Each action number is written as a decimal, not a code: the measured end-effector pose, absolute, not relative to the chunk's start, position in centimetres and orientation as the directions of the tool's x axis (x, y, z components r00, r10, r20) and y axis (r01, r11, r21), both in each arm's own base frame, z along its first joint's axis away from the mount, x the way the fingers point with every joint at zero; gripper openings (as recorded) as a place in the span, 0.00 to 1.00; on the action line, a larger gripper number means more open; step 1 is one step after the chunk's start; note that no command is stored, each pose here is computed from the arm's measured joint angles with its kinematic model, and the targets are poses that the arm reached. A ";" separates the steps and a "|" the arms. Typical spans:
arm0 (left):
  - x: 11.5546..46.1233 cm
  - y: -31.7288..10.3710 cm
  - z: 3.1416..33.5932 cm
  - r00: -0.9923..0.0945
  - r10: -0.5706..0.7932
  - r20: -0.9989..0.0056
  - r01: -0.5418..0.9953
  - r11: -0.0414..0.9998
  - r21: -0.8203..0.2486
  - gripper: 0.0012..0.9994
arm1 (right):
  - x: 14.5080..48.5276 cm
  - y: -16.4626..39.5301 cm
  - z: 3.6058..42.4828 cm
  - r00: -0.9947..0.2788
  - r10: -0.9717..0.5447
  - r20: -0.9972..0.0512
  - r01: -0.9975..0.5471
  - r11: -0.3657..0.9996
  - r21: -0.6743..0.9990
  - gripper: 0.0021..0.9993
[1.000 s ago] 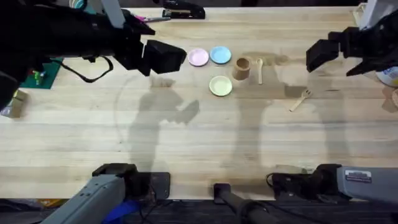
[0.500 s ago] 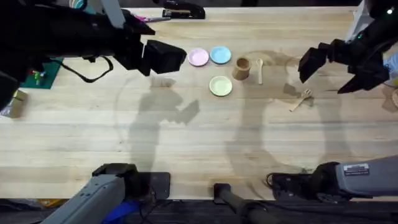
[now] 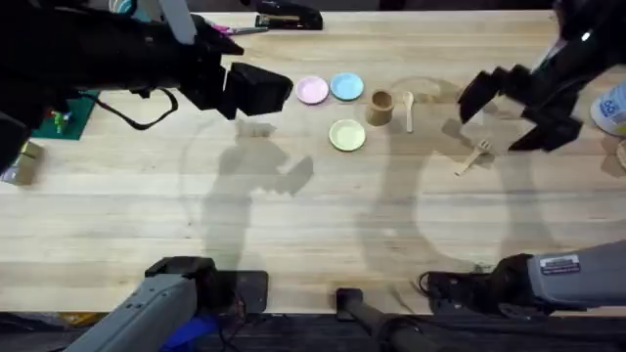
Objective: Pick up a utensil and set it on the pink plate, then put the other utensil in the container.
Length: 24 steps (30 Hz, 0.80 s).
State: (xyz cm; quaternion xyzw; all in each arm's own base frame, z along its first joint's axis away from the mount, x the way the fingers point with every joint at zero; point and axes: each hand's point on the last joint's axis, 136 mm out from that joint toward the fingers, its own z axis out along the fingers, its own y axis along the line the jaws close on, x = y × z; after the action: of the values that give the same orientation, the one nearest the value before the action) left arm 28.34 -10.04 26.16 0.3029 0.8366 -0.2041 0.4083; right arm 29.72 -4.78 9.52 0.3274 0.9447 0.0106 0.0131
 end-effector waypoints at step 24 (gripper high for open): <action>28.3 -10.0 26.2 -0.483 0.340 -0.807 0.673 0.733 -0.094 0.99 | 26.4 -3.9 3.5 -0.653 0.757 0.030 0.756 0.654 -0.026 0.91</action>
State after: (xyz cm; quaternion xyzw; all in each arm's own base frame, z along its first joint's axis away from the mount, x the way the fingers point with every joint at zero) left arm 28.34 -10.04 26.16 0.3028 0.8366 -0.2041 0.4083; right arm 26.42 -3.87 3.50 0.4160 0.9091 -0.0054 -0.0192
